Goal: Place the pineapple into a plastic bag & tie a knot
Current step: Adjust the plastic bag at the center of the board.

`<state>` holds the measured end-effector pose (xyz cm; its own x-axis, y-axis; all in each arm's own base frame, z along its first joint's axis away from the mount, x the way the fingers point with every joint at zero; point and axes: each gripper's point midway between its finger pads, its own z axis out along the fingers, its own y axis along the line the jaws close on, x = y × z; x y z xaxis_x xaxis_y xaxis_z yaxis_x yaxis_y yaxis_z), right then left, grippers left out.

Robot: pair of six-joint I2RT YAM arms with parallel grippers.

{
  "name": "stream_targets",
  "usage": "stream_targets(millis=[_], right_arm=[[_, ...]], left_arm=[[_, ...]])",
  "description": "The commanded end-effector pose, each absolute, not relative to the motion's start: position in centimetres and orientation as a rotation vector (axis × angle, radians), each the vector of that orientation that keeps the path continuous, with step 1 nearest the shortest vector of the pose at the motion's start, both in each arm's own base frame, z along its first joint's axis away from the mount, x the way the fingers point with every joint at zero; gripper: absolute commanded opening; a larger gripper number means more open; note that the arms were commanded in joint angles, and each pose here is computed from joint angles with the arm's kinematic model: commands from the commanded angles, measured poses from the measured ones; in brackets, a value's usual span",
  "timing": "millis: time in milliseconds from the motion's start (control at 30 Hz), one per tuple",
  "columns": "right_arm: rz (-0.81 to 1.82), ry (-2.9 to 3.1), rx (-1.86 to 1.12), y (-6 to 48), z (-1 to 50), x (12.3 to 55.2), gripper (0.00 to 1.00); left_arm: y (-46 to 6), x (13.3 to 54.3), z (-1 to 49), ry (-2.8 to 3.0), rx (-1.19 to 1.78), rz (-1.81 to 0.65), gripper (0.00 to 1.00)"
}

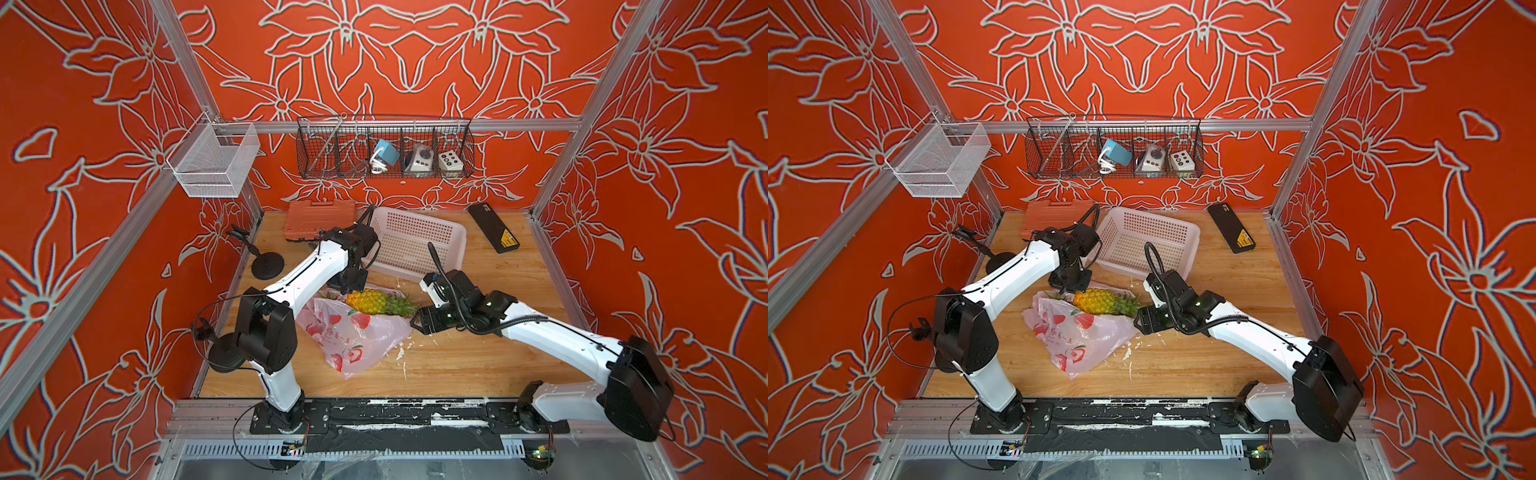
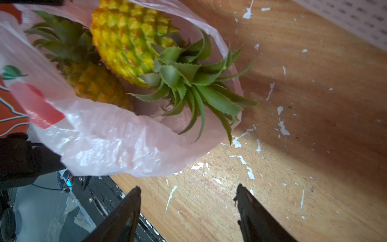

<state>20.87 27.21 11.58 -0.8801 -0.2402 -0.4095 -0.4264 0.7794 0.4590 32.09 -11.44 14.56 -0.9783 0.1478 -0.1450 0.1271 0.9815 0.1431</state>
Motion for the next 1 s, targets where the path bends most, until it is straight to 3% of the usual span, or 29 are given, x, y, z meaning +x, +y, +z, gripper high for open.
stream_targets(millis=[0,333,633,967], right_arm=[[0.857,2.617,-0.306,28.2,11.2,22.7,0.75],[0.97,2.577,-0.104,30.0,11.3,24.6,0.77],[1.049,2.631,-0.131,31.1,9.6,21.7,0.67],[0.986,2.68,-0.135,29.2,8.3,19.8,0.73]], left_arm=[[-11.9,32.0,17.8,2.901,0.185,0.12,0.0],[-12.4,31.7,18.4,2.898,0.206,0.065,0.0],[-12.4,31.7,18.8,2.884,0.232,0.065,0.0],[-12.5,31.6,19.0,2.882,0.233,0.045,0.0]])
